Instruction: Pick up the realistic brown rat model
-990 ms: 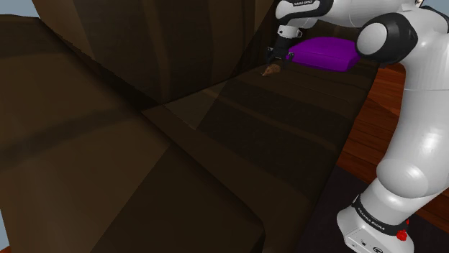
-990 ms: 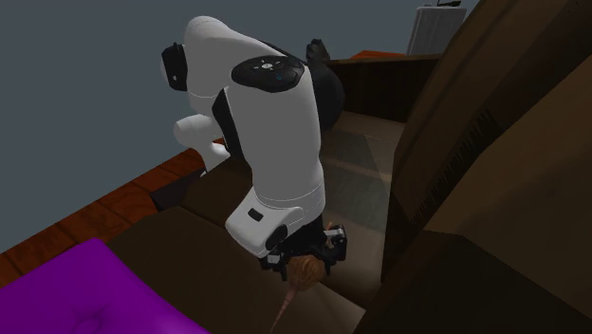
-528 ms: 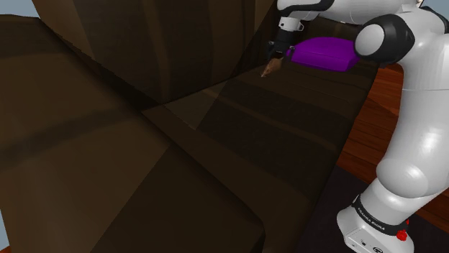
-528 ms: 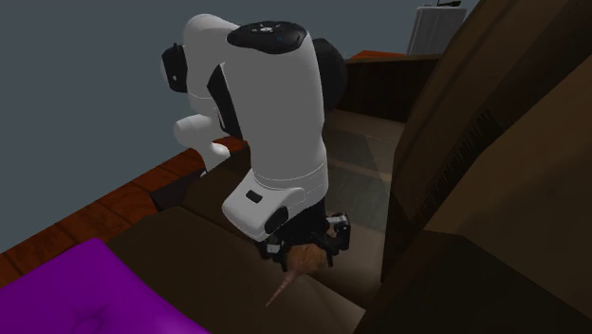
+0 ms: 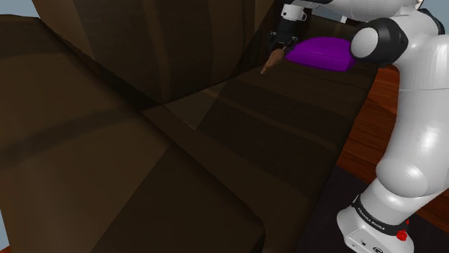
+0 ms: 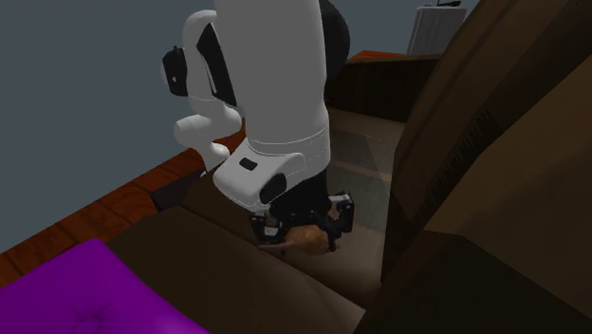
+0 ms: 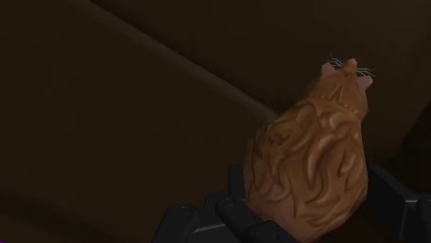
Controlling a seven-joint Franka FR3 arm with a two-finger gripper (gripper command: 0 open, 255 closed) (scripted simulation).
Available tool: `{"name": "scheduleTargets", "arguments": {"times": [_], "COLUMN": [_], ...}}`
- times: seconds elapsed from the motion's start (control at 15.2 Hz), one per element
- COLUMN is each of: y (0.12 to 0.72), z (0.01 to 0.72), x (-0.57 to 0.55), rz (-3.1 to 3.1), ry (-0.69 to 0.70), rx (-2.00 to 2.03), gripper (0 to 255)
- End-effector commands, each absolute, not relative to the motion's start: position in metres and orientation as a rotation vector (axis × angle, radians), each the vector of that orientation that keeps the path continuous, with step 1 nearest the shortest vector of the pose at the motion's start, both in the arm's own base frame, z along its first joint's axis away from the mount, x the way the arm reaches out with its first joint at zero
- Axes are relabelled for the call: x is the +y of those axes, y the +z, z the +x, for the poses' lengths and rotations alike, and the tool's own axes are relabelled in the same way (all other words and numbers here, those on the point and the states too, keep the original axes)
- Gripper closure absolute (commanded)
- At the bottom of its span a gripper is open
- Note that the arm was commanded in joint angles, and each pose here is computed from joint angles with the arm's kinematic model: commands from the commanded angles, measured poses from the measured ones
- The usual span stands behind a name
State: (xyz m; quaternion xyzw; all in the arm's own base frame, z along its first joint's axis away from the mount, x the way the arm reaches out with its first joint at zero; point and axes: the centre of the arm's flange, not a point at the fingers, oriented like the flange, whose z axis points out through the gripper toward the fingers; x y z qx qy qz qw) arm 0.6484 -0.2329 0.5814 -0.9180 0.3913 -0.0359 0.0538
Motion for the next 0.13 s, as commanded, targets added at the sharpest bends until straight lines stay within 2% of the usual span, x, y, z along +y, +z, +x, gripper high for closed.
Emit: {"name": "scheduleTargets", "arguments": {"times": [0.0, 0.07], "y": [0.5883, 0.5883], "z": [0.6481, 0.6481], "x": [-0.2326, -0.2326], "rz": [-2.789, -2.789], "ry": [-0.108, -0.108], "rx": [1.189, 1.189], "gripper": [255, 255]}}
